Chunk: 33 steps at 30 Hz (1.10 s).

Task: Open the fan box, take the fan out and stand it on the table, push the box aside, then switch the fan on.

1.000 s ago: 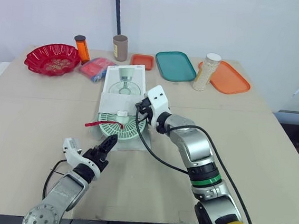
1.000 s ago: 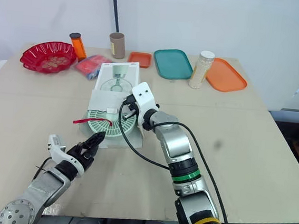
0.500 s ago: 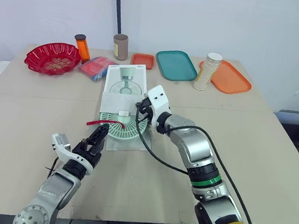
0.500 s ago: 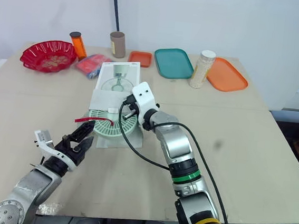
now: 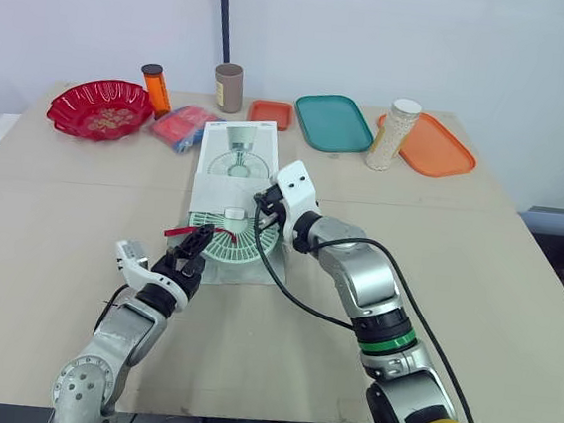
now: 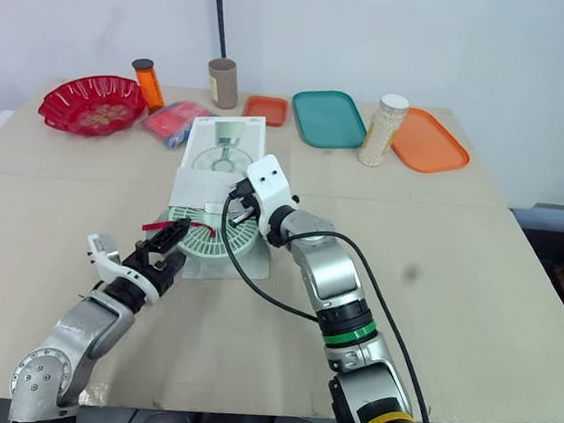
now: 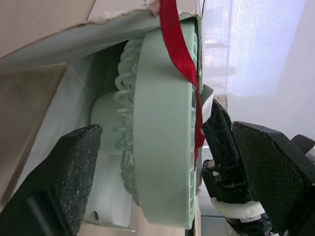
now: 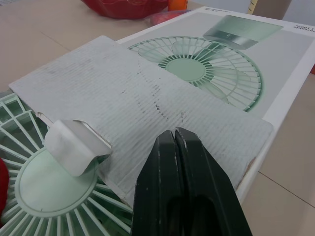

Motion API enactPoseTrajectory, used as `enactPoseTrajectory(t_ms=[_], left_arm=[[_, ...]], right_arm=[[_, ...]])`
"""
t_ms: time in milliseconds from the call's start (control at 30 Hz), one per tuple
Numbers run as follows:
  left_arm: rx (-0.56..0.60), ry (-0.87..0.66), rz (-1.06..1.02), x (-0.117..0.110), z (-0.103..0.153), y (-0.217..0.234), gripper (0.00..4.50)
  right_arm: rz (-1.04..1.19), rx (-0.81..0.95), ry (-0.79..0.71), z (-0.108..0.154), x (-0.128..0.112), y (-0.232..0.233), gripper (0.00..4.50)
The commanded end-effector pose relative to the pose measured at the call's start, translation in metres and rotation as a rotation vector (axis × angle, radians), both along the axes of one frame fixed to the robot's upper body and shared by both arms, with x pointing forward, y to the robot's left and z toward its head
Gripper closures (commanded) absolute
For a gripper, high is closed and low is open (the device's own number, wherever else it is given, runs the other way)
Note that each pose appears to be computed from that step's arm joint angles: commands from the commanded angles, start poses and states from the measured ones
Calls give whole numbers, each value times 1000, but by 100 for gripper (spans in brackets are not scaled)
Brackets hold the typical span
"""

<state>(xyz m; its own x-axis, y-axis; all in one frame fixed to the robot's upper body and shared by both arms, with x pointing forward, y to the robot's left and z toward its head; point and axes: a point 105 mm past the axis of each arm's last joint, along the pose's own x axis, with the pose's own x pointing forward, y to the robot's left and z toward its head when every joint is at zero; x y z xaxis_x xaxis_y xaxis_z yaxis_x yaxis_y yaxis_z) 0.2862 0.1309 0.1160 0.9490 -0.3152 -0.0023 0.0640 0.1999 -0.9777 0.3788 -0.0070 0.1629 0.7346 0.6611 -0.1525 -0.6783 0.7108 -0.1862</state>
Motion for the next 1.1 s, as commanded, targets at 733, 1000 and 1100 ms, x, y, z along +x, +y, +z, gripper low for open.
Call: enactPoseTrajectory(t_ms=[733,1000,1100], left_arm=[[-33,-19,25,4,-11,2,221],[-19,-19,17,-12,-5,8,264],[-14,-16,8,-19,-2,9,264]], right_arm=[[-2,-33,38,-14,-3,-1,450],[-3,-14,53,-13,-4,2,450],[0,-8,58,-12,-6,4,450]])
